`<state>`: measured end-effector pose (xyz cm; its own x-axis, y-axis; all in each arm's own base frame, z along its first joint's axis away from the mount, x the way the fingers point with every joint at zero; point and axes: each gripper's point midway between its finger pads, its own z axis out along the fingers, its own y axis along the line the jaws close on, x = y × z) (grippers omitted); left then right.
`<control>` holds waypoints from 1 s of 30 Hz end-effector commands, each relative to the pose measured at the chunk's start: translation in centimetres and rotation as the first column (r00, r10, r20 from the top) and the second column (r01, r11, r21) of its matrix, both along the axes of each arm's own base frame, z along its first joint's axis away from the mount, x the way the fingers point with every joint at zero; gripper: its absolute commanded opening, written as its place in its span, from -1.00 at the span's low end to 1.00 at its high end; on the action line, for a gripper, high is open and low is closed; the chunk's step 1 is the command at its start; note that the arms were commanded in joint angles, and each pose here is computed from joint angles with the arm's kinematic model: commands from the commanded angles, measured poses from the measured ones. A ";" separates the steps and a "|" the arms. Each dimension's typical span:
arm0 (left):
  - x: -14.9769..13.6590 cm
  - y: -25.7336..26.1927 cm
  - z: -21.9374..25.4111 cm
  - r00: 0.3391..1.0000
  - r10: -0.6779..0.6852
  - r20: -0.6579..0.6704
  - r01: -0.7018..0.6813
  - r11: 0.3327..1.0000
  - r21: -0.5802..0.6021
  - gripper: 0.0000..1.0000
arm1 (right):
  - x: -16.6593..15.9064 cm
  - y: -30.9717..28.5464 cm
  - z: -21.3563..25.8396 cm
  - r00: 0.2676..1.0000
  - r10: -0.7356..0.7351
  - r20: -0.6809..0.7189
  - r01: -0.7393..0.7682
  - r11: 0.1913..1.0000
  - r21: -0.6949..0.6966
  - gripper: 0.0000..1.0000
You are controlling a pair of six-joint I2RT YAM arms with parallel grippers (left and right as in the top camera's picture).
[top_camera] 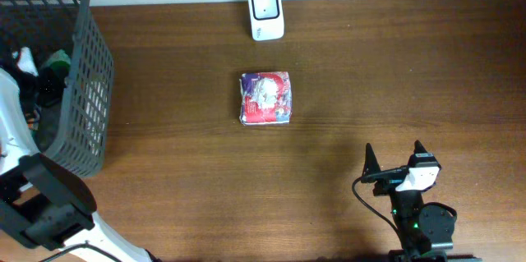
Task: Scan the item barcode
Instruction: 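Reach the left gripper into the basket and grasp the white tube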
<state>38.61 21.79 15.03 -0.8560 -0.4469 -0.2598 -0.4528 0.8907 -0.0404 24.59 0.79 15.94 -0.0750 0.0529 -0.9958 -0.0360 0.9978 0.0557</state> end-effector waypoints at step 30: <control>3.1 -1.2 -7.2 0.996 -0.088 0.004 0.087 0.977 -0.194 -0.99 | 0.0 0.1 -0.3 1.000 0.000 -0.003 0.000 1.000 0.006 0.97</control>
<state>40.02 19.22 4.99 -0.9297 -0.3501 -0.1149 -0.3222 0.9237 -0.2071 24.59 0.79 15.93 -0.0754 0.0517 -0.9958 -0.0360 0.9979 0.0546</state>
